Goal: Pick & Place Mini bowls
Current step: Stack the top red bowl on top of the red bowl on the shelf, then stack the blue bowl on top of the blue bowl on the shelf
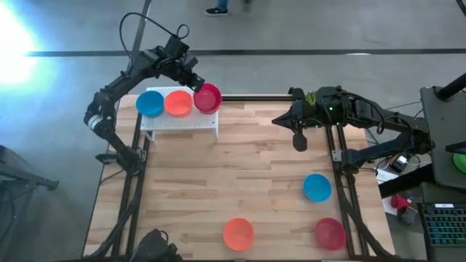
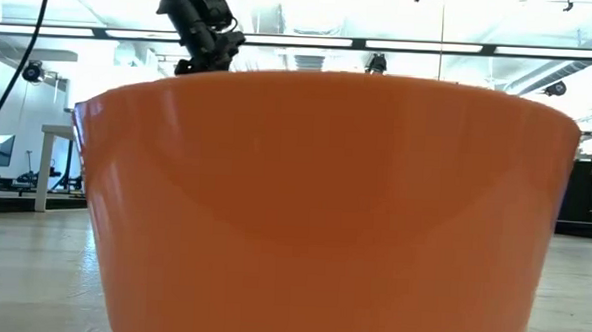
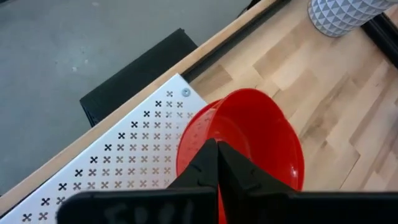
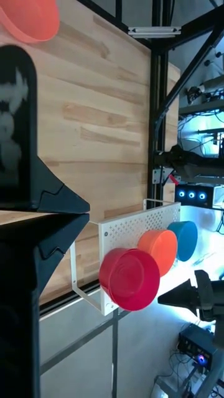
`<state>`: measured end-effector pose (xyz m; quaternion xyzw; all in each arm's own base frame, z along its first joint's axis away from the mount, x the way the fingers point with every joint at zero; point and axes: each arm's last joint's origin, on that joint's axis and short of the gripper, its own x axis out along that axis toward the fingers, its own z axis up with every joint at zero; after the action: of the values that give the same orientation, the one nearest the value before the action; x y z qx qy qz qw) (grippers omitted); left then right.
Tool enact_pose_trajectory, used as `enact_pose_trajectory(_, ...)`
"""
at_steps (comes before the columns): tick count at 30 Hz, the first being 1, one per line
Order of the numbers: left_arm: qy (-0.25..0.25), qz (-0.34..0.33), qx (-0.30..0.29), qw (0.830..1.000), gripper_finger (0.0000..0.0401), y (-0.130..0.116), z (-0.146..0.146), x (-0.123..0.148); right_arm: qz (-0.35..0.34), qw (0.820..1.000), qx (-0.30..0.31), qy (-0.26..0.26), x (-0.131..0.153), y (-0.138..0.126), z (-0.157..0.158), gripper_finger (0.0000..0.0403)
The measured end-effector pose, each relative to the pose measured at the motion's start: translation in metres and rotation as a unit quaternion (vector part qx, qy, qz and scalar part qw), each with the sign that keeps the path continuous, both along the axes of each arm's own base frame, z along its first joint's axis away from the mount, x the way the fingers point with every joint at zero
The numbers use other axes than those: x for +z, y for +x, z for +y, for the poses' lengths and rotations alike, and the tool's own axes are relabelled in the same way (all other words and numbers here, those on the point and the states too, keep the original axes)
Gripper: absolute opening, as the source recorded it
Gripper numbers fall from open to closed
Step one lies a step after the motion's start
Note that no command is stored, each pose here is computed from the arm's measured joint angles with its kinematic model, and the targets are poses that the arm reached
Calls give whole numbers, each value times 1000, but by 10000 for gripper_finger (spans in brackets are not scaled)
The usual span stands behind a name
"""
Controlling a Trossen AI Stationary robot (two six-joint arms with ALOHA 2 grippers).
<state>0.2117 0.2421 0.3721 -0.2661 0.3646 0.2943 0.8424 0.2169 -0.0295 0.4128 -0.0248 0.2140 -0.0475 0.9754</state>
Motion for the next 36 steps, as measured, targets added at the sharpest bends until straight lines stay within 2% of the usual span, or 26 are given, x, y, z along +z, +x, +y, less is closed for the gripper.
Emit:
enact_pose_trajectory(9,-23,33,12,999,0,-1,0,-22,0,1000,0,0,0,0,0,8)
enact_pose_trajectory(12,-12,24,12,1000,0,-3,-2,-12,-1,1000,0,0,1,0,0,8)
enact_pose_trajectory(17,37,-6,-4,999,0,-9,-15,19,-9,1000,-1,1,6,-1,0,8)
enact_pose_trajectory(22,86,-28,-55,994,0,-13,-52,45,-10,1000,-8,16,10,-8,1,8)
enact_pose_trajectory(29,163,-48,-111,979,0,-17,-120,75,-4,998,-24,52,13,-26,4,8)
enact_pose_trajectory(36,196,-72,-145,967,0,-22,-178,85,62,990,-57,114,2,-39,6,8)
